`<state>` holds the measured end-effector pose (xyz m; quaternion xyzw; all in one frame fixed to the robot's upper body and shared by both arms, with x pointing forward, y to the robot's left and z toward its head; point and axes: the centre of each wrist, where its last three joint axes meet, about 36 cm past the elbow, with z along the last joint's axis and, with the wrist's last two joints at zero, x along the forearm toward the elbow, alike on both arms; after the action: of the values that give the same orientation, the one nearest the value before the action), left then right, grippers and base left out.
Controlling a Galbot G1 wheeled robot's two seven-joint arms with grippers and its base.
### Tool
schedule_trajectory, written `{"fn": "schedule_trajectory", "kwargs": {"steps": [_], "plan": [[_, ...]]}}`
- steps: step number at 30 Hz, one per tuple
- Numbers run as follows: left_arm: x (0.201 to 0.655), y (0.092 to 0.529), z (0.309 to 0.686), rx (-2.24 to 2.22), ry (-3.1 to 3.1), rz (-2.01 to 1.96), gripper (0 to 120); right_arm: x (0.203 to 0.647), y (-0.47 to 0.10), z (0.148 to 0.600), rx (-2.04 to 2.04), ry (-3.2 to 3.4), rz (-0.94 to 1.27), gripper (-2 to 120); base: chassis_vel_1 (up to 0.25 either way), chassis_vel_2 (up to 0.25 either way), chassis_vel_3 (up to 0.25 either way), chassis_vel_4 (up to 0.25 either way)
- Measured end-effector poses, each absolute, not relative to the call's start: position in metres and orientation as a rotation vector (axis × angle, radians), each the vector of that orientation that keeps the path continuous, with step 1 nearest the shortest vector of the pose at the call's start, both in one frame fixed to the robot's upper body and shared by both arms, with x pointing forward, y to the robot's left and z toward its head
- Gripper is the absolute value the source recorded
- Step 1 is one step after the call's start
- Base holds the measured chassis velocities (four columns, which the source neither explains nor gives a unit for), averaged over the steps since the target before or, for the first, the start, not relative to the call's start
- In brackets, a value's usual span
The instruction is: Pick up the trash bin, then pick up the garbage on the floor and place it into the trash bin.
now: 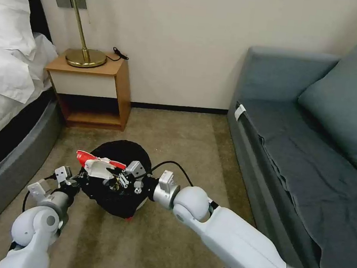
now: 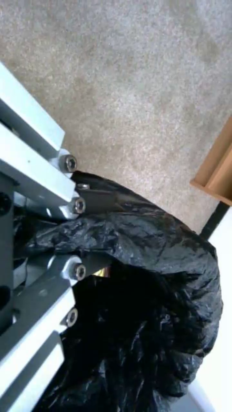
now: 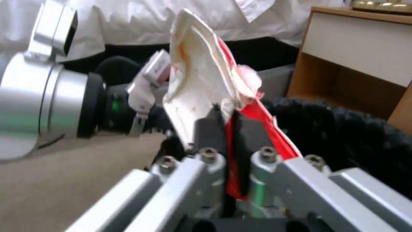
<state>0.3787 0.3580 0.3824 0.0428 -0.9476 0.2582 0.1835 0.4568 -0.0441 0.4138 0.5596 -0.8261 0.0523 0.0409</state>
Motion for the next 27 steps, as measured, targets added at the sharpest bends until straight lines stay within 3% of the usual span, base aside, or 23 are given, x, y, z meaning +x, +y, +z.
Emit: {"fn": "schedule_trajectory", "kwargs": {"steps": [7, 9, 13, 20, 25, 27], "plan": [[0.378, 0.358, 0.381, 0.123, -2.666, 0.728, 4, 0.457, -0.053, 0.409, 1.695, -2.54, 0.183, 30, 0.0, 0.0, 0.0, 0.0], [0.377, 0.358, 0.38, 0.136, -2.654, 0.725, 4, 0.458, -0.056, 0.41, 1.685, -2.565, 0.17, 44, 0.0, 0.0, 0.0, 0.0], [0.377, 0.359, 0.376, 0.16, -2.63, 0.724, 4, 0.459, -0.06, 0.419, 1.678, -2.604, 0.144, 52, 0.0, 0.0, 0.0, 0.0], [0.379, 0.361, 0.361, 0.27, -2.508, 0.719, 4, 0.457, -0.111, 0.431, 1.58, -2.705, 0.15, 82, 0.0, 0.0, 0.0, 0.0], [0.381, 0.362, 0.352, 0.289, -2.494, 0.726, 4, 0.445, -0.135, 0.426, 1.528, -2.725, 0.14, 98, 0.0, 0.0, 0.0, 0.0], [0.38, 0.362, 0.351, 0.287, -2.496, 0.728, 4, 0.443, -0.137, 0.425, 1.524, -2.727, 0.136, 99, 0.0, 0.0, 0.0, 0.0]]}}
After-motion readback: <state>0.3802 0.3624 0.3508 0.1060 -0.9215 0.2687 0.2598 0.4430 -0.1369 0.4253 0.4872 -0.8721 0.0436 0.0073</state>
